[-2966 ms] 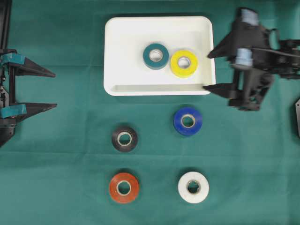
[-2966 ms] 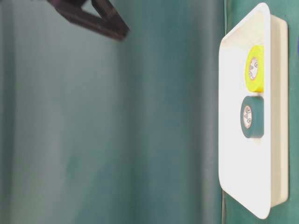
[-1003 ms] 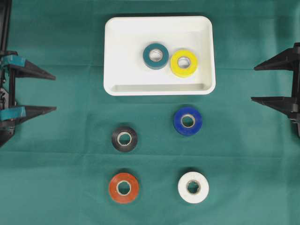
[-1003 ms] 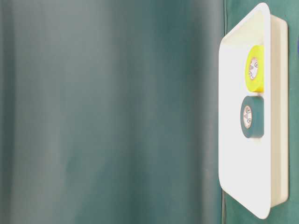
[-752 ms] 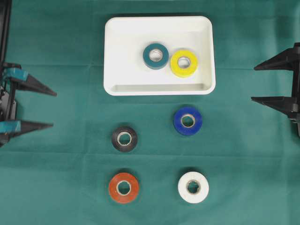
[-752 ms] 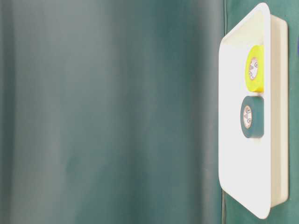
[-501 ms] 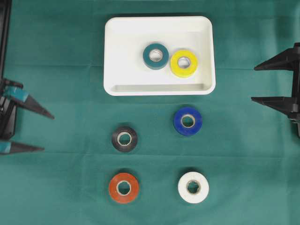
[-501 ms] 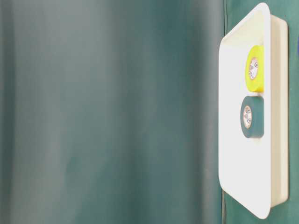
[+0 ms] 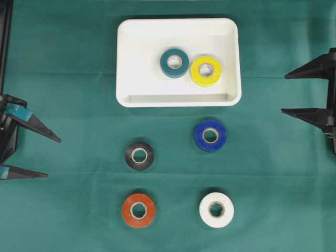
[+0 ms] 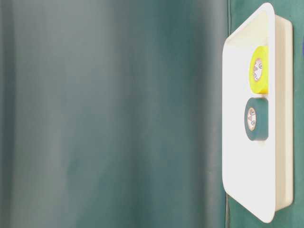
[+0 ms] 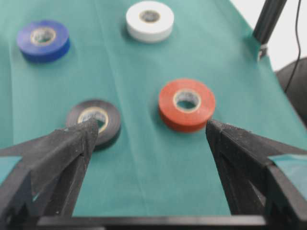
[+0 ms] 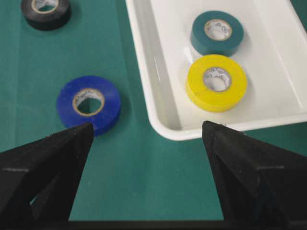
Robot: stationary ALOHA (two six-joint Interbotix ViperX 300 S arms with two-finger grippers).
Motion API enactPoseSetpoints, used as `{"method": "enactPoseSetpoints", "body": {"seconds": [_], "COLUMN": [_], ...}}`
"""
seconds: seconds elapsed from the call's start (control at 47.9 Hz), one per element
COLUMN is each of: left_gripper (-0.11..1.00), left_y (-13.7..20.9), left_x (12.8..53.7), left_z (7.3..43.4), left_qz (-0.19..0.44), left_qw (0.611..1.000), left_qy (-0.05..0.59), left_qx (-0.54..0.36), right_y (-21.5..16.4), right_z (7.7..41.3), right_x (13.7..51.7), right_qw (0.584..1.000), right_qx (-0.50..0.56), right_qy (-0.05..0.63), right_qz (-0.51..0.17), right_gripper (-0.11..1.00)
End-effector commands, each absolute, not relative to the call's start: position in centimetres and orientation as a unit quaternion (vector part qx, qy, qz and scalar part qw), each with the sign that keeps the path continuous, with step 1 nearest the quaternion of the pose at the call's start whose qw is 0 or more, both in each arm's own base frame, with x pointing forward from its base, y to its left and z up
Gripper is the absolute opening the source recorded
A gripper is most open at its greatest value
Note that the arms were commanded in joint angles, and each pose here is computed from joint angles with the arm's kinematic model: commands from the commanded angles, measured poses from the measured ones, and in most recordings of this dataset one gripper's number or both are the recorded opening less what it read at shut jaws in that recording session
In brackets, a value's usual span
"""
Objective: Pick up the tape from a random location and place it into the white case.
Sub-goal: 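Move the left gripper down toward the red tape roll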
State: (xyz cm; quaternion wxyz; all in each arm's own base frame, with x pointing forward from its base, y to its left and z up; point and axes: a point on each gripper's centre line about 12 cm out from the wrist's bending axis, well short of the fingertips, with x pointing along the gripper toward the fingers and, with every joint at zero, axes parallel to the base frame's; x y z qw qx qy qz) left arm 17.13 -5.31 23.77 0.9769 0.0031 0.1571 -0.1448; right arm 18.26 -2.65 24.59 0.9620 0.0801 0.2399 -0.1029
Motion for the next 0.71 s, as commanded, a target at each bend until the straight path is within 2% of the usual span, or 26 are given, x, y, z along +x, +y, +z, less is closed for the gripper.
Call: {"method": "enactPoseSetpoints", "body": {"seconds": [0.0,0.188,0.689], "left_gripper": [0.95,0.95,0.95], "left_y": [-5.8,-6.5,-9.4], "left_x": [18.2,20.7,29.8], "left_z": [24.8,25.4,26.7], "left_qz": [-0.149,-0.148,-0.148], "left_qw": [0.979,0.981,0.976], "left_qy": [0.138,0.127,0.163], "left_qx": [0.001,-0.001,0.008], "right_y": [-2.7,-2.7,-2.7], "right_z": [25.5,25.5,25.4], "right_x": [18.5,18.5,18.5], "right_qw": [0.965,0.965,0.965], "right_qx": [0.08,0.08,0.078], "right_qy": [0.227,0.227,0.229], "right_qz": [-0.103,-0.103,-0.104], "right_gripper": [0.86,0.86,0.86]}}
